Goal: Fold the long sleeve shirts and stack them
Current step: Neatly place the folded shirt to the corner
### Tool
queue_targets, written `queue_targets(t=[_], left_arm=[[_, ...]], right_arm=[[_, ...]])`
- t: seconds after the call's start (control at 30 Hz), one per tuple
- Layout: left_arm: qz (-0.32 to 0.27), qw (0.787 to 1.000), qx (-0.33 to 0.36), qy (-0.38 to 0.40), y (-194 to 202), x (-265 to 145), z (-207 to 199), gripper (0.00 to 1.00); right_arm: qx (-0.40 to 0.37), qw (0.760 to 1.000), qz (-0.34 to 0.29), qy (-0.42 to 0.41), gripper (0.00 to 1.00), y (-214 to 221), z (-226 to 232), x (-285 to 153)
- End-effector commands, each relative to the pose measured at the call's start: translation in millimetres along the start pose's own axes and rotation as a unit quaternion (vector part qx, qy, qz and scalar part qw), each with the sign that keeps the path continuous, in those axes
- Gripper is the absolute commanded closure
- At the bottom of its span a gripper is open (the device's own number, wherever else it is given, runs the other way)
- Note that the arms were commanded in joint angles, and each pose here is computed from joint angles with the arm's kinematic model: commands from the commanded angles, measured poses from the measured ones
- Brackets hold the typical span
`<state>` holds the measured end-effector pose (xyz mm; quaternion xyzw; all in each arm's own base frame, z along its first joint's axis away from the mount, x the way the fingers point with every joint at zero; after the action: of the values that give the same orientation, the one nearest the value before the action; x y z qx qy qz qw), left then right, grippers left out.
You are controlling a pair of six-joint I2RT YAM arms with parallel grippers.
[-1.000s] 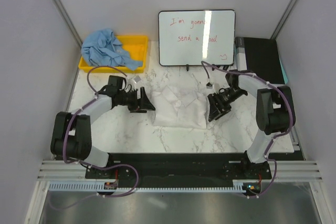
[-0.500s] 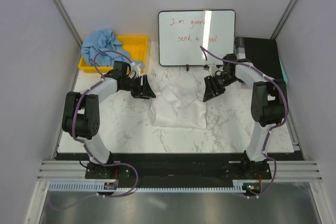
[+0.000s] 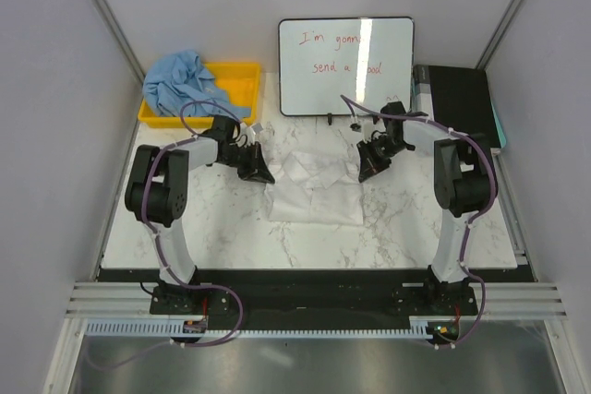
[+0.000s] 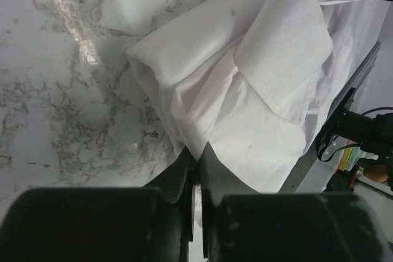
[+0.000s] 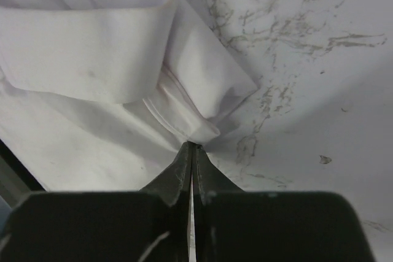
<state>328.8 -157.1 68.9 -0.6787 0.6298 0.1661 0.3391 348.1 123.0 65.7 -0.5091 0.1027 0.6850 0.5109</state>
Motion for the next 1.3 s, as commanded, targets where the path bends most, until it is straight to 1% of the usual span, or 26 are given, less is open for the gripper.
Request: queue_targets(t=[0.0, 0.07, 0.13, 0.17, 0.2, 0.23, 0.27, 0.3, 0.33, 0.37, 0.43, 0.47, 0.53, 0.57, 0.6, 0.63, 0.67, 0.7, 0.8, 0.9, 1.0, 1.03, 1.13, 1.2, 1.23, 1.27], left_arm=[[-0.012, 1.000, -0.004, -0.018, -9, 8, 14, 0.95], [-0.006, 1.000, -0.009, -0.023, -9, 11, 19, 0.96], [-0.006, 1.000, 0.000, -0.025, -9, 12, 21, 0.88], [-0.010, 0.999, 0.003, -0.032, -11, 8, 20, 0.82], [-0.013, 0.999, 0.006, -0.028, -11, 4, 19, 0.68], [-0.025, 0.999, 0.014, -0.015, -15, -6, 16, 0.63], [-0.046, 0.998, 0.037, 0.010, -21, -22, -1, 0.58], [-0.062, 0.997, 0.052, 0.017, -22, -34, -8, 0.52], [-0.081, 0.994, 0.069, 0.022, -25, -48, -14, 0.50], [-0.107, 0.988, 0.105, 0.048, -28, -70, -39, 0.49], [-0.104, 0.985, 0.112, 0.079, -15, -83, -60, 0.43], [-0.103, 0.984, 0.111, 0.095, -8, -88, -70, 0.41], [-0.081, 0.986, 0.080, 0.123, 16, -86, -85, 0.39], [-0.055, 0.985, 0.077, 0.143, 29, -77, -96, 0.39], [-0.030, 0.986, 0.055, 0.152, 46, -66, -95, 0.38], [-0.014, 0.984, 0.048, 0.172, 53, -54, -107, 0.38], [-0.004, 0.983, 0.036, 0.178, 59, -46, -108, 0.38], [0.019, 0.984, -0.009, 0.177, 70, -31, -100, 0.38], [0.031, 0.986, -0.026, 0.162, 73, -12, -88, 0.37], [0.062, 0.988, -0.073, 0.125, 84, 6, -60, 0.37], [0.075, 0.989, -0.109, 0.072, 96, 16, -35, 0.36], [0.067, 0.989, -0.121, 0.045, 96, 17, -23, 0.36], [0.065, 0.988, -0.138, 0.016, 102, 11, -6, 0.36], [0.049, 0.990, -0.123, 0.041, 100, -4, -15, 0.36], [0.042, 0.991, -0.113, 0.057, 98, -14, -22, 0.36], [0.015, 0.995, -0.073, 0.068, 85, -29, -38, 0.36]], right_arm=[[-0.007, 0.998, -0.017, 0.058, 1.00, -1, -17, 9], [-0.004, 0.997, -0.024, 0.068, 1.00, -2, -19, 8], [-0.007, 0.997, -0.031, 0.070, 1.00, -4, -17, 6], [-0.013, 0.996, -0.037, 0.076, 1.00, -6, -15, 1], [-0.018, 0.996, -0.041, 0.080, 1.00, -8, -14, -4], [-0.021, 0.995, -0.044, 0.082, 0.99, -9, -12, -11], [-0.030, 0.995, -0.057, 0.082, 0.87, -15, -4, -27], [-0.035, 0.994, -0.066, 0.078, 0.78, -18, 1, -38], [-0.037, 0.994, -0.076, 0.075, 0.71, -20, 7, -48], [-0.044, 0.992, -0.098, 0.069, 0.56, -23, 22, -69], [-0.027, 0.992, -0.115, 0.047, 0.44, -19, 42, -81], [-0.031, 0.990, -0.135, 0.031, 0.41, -20, 58, -92], [-0.004, 0.990, -0.139, -0.036, 0.39, -17, 92, -87], [0.002, 0.989, -0.138, -0.052, 0.39, -12, 102, -81], [0.010, 0.987, -0.137, -0.087, 0.38, -9, 115, -75], [0.031, 0.985, -0.131, -0.107, 0.39, -4, 124, -59], [0.050, 0.984, -0.123, -0.120, 0.38, 1, 127, -50], [0.061, 0.983, -0.113, -0.132, 0.38, 6, 128, -40], [0.097, 0.982, -0.069, -0.144, 0.39, 26, 119, -9], [0.128, 0.981, -0.028, -0.140, 0.39, 45, 105, 14], [0.156, 0.979, 0.006, -0.128, 0.39, 64, 93, 30], [0.166, 0.978, 0.015, -0.126, 0.39, 69, 89, 33], [0.147, 0.982, 0.020, -0.118, 0.40, 70, 87, 25], [0.103, 0.989, 0.011, -0.105, 0.39, 64, 88, 13], [0.081, 0.992, -0.006, -0.093, 0.39, 54, 92, -4], [0.066, 0.994, -0.016, -0.085, 0.38, 49, 94, -13]])
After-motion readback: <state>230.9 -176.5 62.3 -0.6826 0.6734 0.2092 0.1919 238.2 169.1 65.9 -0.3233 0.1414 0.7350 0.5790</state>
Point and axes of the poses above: each gripper's point midway between its finger pads, its own x axis out along the fingers, its own z axis along the line the jaws close on, y = z × x, the point moved 5 cm from there along -x, back along the fingers, and after that the axes turned 1 degree about -x, right-handed, at the moved point
